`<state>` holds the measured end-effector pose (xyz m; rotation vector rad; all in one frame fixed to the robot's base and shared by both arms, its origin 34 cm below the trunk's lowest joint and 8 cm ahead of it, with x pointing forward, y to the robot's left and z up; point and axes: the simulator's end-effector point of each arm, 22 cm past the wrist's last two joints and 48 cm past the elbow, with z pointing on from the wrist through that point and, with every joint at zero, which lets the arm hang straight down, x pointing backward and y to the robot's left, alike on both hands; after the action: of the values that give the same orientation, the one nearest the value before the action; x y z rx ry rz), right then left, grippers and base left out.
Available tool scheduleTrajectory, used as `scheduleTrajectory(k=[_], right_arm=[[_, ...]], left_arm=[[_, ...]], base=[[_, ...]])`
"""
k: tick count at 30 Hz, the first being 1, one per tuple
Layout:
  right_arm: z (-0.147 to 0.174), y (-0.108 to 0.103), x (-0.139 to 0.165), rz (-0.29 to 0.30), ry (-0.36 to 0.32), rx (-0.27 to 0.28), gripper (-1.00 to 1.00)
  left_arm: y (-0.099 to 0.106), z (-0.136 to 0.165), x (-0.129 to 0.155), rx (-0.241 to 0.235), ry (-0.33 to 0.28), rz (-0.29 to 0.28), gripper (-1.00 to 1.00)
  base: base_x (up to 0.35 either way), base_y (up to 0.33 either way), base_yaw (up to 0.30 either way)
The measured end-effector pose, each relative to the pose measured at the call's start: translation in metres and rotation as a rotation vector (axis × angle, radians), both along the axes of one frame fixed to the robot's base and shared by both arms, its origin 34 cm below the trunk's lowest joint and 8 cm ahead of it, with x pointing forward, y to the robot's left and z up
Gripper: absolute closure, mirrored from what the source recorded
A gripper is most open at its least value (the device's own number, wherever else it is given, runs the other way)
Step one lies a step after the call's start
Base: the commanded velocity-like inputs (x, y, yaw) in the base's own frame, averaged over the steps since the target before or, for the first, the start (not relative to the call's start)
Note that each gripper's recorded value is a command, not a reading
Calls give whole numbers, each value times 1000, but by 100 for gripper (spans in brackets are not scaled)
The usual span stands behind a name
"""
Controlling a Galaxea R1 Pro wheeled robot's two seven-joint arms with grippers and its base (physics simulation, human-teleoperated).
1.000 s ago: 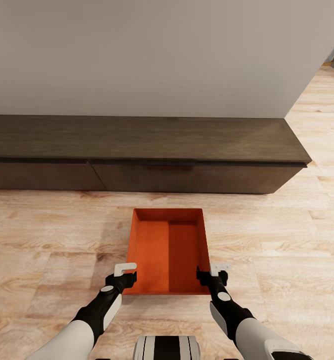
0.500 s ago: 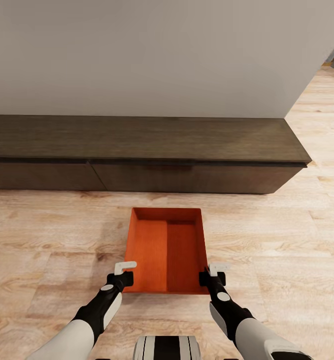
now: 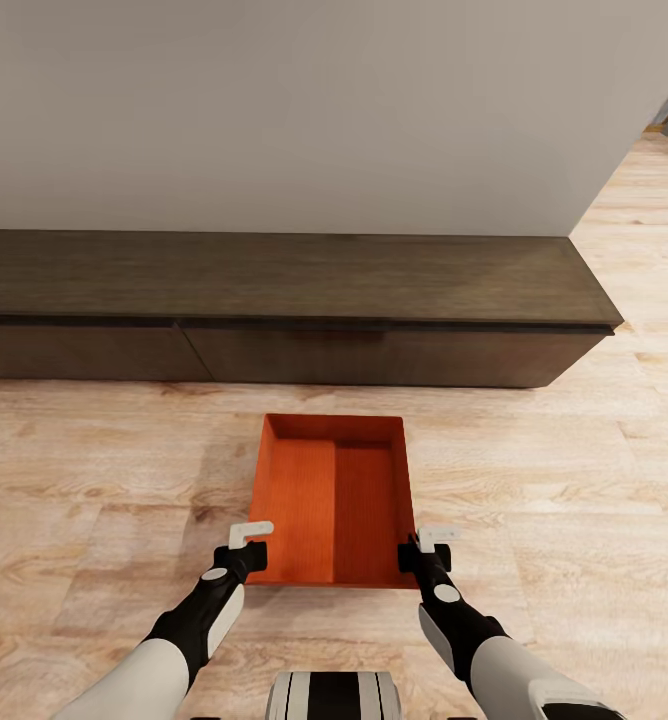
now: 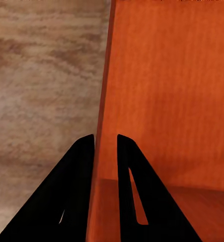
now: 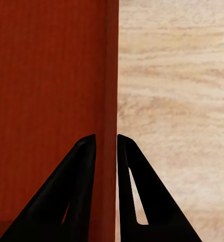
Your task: Move the two storage containers from the living room to the garage. In the garage, place one container on the floor and stack the other container on top of it (either order is fine).
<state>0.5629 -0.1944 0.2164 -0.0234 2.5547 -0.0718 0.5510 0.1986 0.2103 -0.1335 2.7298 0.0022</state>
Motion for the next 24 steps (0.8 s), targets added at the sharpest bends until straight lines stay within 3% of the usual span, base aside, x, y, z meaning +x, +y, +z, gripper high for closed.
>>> scheduleTrajectory(k=[24], right_arm=[[48, 1, 9, -3, 1, 2, 100]], left_arm=[[1, 48, 9, 0, 1, 0, 100]], base=[[0, 0, 0]])
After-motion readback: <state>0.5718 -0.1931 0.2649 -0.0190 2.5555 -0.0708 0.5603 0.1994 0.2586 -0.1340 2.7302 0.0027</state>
